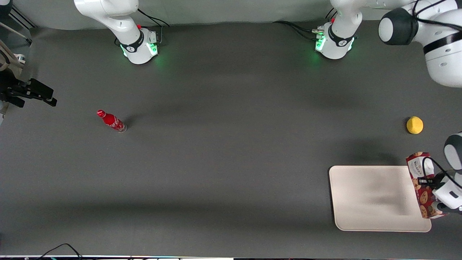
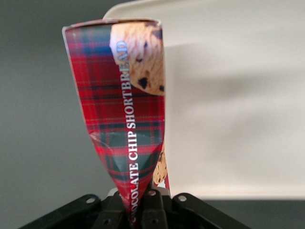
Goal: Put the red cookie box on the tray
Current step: 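Lower the held box onto the cream tray's edge with the left gripper, then open the left gripper and withdraw it from the box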
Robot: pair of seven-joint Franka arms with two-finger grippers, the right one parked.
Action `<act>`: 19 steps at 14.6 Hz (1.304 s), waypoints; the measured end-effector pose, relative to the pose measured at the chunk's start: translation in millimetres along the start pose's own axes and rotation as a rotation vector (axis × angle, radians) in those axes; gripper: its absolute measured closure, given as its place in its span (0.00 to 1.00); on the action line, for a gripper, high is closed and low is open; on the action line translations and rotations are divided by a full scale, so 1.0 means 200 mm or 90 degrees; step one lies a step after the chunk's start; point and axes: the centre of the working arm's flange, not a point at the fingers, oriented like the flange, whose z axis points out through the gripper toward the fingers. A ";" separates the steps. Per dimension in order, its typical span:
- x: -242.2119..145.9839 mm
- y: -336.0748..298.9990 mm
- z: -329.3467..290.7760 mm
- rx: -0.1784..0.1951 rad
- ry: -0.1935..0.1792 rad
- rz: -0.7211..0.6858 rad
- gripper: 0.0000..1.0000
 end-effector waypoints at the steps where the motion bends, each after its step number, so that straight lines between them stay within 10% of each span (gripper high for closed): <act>1: 0.02 -0.01 0.07 0.005 0.012 0.011 0.94; 6: 0.01 -0.13 0.24 0.015 0.036 0.043 0.93; 12: 0.04 -0.11 0.30 -0.033 0.071 0.012 0.34; 15: -0.02 -0.17 0.18 -0.045 0.014 0.004 0.03; 19: -0.18 -0.23 -0.35 -0.076 -0.047 -0.007 0.00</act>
